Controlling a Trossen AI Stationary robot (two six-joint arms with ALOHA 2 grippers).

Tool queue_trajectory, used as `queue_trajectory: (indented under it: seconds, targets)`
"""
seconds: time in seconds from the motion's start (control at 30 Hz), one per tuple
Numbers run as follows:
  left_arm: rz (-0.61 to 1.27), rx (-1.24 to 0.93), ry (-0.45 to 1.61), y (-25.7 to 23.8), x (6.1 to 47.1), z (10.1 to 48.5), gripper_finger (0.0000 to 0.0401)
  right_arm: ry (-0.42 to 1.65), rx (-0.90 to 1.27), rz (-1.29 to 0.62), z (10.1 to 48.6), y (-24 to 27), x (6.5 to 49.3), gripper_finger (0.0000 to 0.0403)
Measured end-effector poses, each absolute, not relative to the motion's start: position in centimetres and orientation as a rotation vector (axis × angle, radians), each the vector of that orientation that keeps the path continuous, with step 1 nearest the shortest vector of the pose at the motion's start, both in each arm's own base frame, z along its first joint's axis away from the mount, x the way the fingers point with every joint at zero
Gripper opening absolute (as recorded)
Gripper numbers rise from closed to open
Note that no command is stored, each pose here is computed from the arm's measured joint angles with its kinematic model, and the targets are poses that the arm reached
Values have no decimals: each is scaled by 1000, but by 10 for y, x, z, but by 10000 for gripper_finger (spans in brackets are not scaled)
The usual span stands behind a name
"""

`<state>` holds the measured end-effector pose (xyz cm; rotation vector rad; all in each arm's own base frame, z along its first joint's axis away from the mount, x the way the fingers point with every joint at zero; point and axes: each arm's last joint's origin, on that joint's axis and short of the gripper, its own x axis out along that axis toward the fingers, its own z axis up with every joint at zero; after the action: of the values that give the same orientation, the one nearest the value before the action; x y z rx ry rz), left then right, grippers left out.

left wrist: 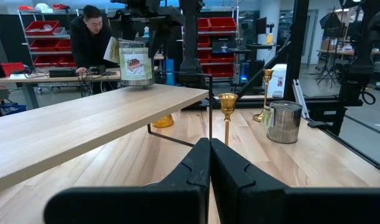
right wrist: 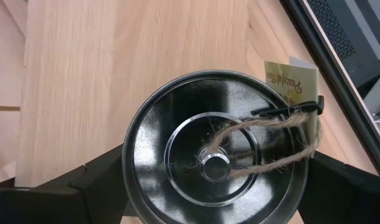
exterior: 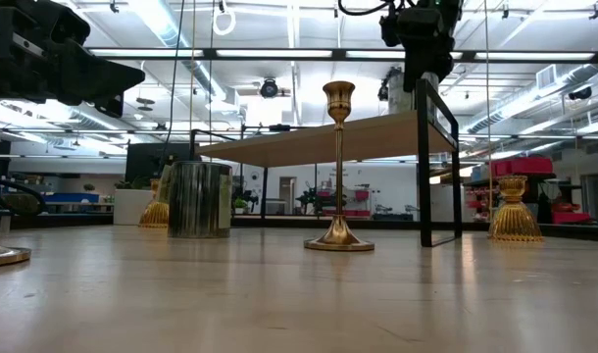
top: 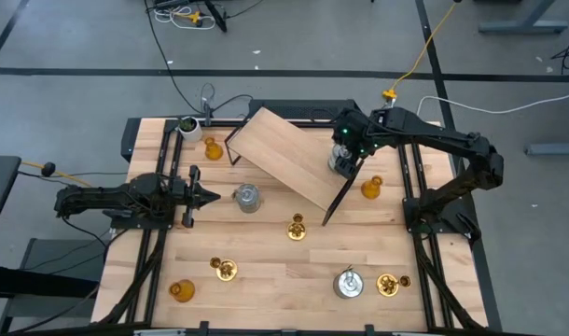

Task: Pick & Place candle stick holders
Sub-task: Put the top right scented candle on the shelf

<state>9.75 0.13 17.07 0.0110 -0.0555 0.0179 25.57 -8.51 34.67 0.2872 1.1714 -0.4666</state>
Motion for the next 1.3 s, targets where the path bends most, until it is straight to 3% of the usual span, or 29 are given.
queue_trajectory:
  seconds: [1.3]
  targets:
    - [18, 11, -55, 1, 98, 171, 12, 1213, 332, -517, 340, -76, 259, 360]
